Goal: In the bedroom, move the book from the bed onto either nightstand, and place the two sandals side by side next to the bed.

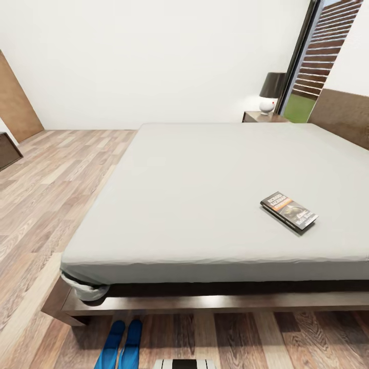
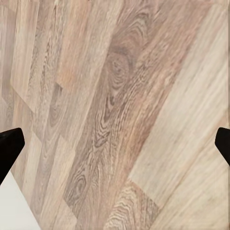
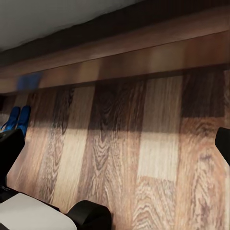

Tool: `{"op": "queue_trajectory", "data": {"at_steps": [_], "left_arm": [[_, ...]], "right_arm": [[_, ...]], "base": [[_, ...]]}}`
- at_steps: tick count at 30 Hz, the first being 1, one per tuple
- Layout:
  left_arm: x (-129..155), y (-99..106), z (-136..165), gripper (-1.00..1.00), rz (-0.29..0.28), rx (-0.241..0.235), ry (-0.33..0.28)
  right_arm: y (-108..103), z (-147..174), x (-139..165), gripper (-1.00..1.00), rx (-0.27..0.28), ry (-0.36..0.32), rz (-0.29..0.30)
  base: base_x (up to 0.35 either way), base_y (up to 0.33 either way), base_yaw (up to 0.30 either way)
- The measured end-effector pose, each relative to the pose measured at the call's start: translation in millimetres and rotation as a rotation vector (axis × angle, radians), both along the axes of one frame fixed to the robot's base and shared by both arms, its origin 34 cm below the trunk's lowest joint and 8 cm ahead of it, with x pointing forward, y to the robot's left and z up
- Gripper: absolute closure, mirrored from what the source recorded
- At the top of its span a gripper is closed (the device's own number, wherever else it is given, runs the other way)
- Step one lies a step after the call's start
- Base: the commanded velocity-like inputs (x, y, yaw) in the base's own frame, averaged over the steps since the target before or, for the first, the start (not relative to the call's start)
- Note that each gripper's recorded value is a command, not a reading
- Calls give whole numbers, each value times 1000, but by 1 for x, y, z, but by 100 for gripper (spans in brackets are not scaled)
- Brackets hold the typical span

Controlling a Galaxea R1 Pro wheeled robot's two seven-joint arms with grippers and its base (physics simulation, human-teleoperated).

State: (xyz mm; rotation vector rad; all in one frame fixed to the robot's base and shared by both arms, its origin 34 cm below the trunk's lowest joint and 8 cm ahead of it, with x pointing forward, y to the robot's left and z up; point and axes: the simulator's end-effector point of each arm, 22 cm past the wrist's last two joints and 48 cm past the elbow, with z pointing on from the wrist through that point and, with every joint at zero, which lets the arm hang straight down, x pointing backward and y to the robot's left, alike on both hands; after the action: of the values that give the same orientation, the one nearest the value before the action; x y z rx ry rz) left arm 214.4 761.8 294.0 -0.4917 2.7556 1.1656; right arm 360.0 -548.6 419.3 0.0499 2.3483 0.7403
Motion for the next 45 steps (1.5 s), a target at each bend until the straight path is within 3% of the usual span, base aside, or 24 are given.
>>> {"op": "queue_trajectory", "data": {"at_steps": [25, 45], "left_arm": [[21, -1, 17, -100, -4, -3, -100], [20, -2, 21, -100, -6, -8, -122]], "right_arm": [[0, 32, 7, -100, 0, -103, -1], [0, 42, 9, -100, 0, -137, -2]], "base": [[0, 0, 0], [0, 0, 0]]}}
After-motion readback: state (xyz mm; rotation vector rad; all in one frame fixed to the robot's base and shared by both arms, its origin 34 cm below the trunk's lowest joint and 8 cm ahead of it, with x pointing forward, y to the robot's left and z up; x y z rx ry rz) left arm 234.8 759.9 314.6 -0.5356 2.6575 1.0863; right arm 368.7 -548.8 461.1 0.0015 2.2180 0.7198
